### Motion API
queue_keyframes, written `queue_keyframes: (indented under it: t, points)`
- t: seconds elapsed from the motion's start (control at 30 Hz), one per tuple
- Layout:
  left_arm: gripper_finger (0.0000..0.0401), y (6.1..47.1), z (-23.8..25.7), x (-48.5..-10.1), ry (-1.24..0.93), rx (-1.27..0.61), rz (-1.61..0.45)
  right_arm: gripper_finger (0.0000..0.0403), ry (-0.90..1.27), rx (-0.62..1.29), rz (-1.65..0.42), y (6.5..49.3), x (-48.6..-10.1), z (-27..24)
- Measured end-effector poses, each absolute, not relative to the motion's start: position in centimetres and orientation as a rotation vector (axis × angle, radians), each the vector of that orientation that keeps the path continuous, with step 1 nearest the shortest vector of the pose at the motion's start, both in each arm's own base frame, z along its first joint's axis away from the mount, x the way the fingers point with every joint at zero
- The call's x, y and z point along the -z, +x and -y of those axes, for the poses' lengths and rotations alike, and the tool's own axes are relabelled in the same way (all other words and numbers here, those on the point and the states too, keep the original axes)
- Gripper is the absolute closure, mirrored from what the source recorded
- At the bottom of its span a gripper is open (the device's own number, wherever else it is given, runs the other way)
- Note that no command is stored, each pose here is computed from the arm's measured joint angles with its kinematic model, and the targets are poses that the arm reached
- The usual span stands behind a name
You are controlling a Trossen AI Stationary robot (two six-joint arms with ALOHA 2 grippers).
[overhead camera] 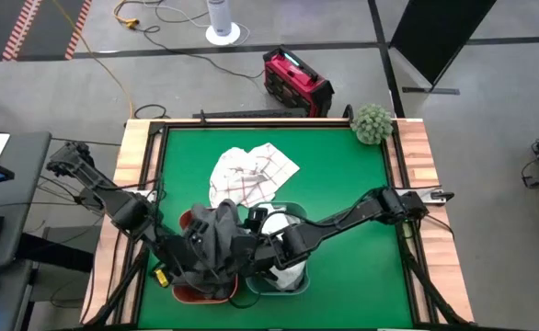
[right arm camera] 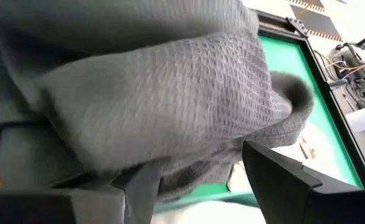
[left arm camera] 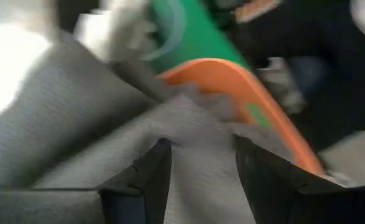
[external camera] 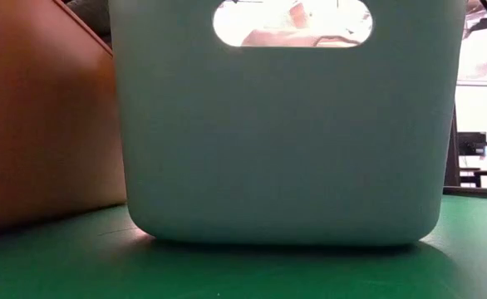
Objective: Sort towels by color in basket
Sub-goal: Put the black towel into the orange bin
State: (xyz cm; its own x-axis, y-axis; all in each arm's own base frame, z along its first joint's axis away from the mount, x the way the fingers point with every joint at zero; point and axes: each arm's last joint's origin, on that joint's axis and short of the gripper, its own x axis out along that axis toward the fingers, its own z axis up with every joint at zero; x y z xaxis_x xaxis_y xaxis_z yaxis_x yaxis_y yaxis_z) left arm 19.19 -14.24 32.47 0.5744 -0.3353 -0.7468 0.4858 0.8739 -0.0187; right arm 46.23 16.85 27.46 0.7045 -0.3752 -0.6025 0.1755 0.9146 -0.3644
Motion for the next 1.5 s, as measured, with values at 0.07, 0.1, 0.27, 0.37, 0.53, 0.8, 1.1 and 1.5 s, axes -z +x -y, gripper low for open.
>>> queue_keyframes:
  t: [0.07,0.1,0.27,0.37,0.53,0.8,1.1,1.5]
  points:
    - [0.0231,19.3,14.0,-32.4,0.245,0.407,-0.815,0.0148,-0.272,0.310,-0.695,46.5,-27.7,-16.9]
    - [0.0231,19.4,13.9,-32.3,0.265,0.367,-0.803,0.0148,-0.270,0.305,-0.677,46.7,-27.8,-17.0]
    - [0.0232,20.1,13.6,-29.6,0.285,0.253,-0.778,0.0148,-0.267,0.254,-0.637,46.9,-28.1,-17.5]
    - [0.0232,20.1,13.6,-28.4,0.273,0.248,-0.780,0.0148,-0.231,0.166,-0.651,46.9,-27.8,-18.2]
    - [0.0232,19.8,13.7,-29.3,0.247,0.254,-0.753,0.0148,-0.208,0.130,-0.663,47.8,-25.9,-18.6]
    - [0.0232,18.0,13.4,-33.5,0.237,0.300,-0.627,0.0148,-0.229,0.074,-0.681,48.5,-24.7,-18.3]
    - [0.0232,15.9,10.9,-31.8,0.296,0.008,-0.700,0.0148,-0.247,0.029,-0.661,47.8,-26.7,-19.4]
    - [0.0232,16.7,11.1,-25.2,0.178,-0.014,-0.698,0.0148,-0.272,-0.051,-0.678,47.4,-27.0,-20.0]
